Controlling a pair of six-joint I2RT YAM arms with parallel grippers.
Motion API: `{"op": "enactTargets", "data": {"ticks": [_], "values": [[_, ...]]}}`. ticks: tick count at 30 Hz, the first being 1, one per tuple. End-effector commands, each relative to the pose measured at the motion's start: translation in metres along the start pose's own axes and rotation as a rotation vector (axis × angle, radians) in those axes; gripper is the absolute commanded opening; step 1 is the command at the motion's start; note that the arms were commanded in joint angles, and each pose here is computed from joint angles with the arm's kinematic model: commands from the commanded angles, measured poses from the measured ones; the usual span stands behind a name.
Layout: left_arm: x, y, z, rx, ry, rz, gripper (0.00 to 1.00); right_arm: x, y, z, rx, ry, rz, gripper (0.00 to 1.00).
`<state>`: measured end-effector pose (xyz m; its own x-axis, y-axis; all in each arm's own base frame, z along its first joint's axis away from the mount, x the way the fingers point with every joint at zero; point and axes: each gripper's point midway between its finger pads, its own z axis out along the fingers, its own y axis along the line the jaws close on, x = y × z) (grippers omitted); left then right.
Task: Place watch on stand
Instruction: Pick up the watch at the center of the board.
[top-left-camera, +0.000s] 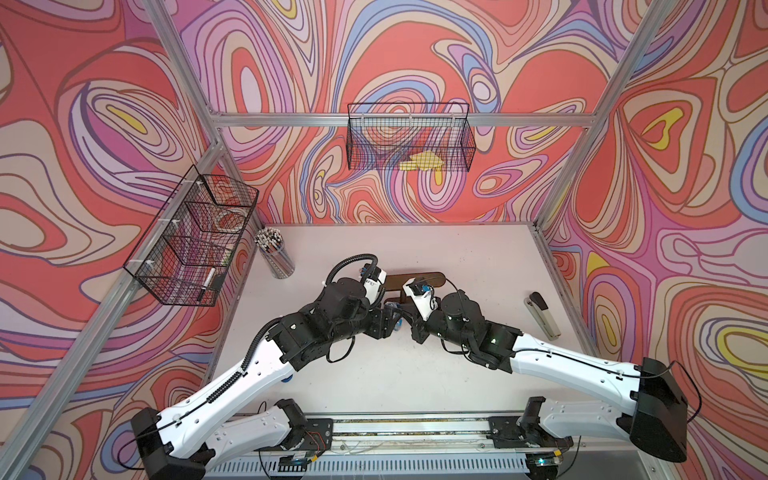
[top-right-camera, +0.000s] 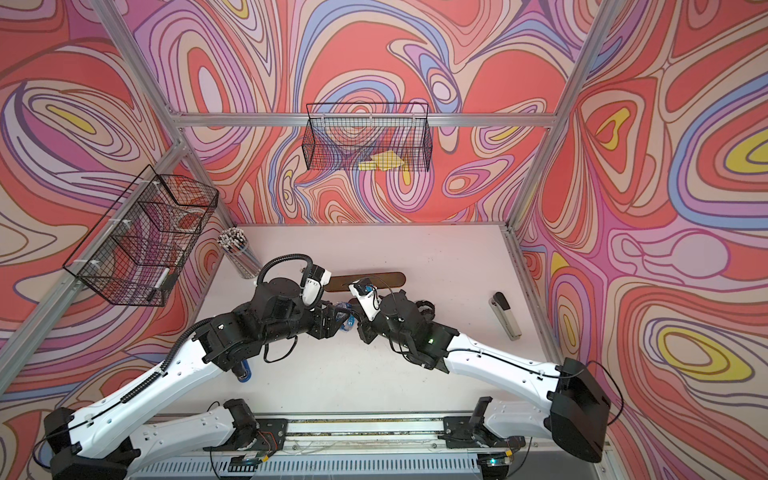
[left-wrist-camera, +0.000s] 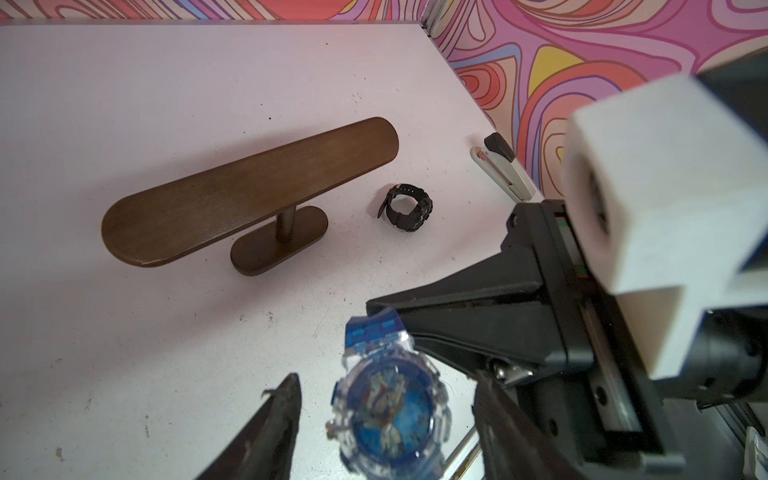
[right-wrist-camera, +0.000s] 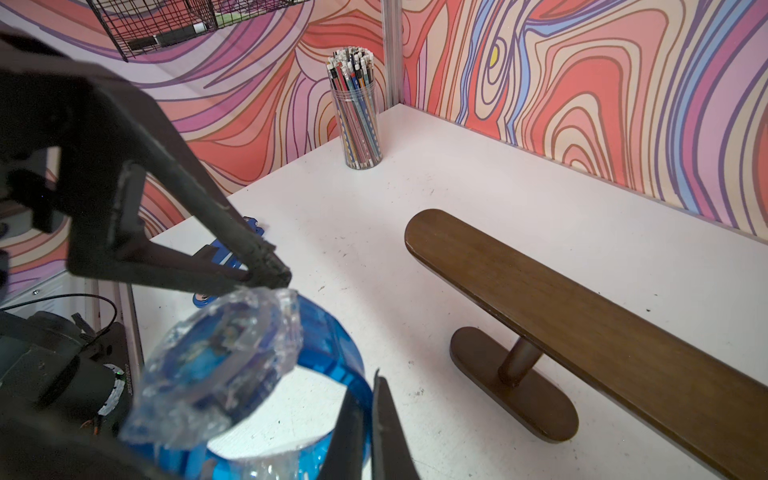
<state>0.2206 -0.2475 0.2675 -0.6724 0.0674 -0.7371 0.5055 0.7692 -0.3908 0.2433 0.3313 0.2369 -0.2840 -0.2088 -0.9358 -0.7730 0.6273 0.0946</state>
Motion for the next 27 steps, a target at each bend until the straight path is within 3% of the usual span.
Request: {"op": "enactTargets", "data": {"ticks": [1, 4, 10, 17, 23, 27], "values": [[0.0, -0.003, -0.001, 0.008, 0.002, -0.008, 0.66, -0.018, 0.003, -0.004, 0.001, -0.046, -0.01, 0.0], [0.0, -0.003, -0.001, 0.012, 0.001, -0.012, 0.64, -0.019, 0.002, -0.004, 0.007, -0.047, -0.011, 0.0], [0.015, -0.002, 0.003, 0.032, 0.038, -0.005, 0.72, -0.022, -0.013, -0.005, 0.101, -0.031, 0.007, 0.0], [0.026, 0.013, 0.005, -0.001, -0.007, 0.029, 0.72, -0.035, -0.014, -0.008, 0.109, -0.051, 0.054, 0.0], [0.012, 0.01, 0.001, 0.032, -0.125, 0.031, 0.68, -0.034, -0.016, -0.011, 0.121, -0.051, 0.089, 0.0], [0.011, 0.006, 0.001, 0.06, -0.138, 0.027, 0.67, -0.031, -0.018, -0.012, 0.131, -0.049, 0.102, 0.0]]}}
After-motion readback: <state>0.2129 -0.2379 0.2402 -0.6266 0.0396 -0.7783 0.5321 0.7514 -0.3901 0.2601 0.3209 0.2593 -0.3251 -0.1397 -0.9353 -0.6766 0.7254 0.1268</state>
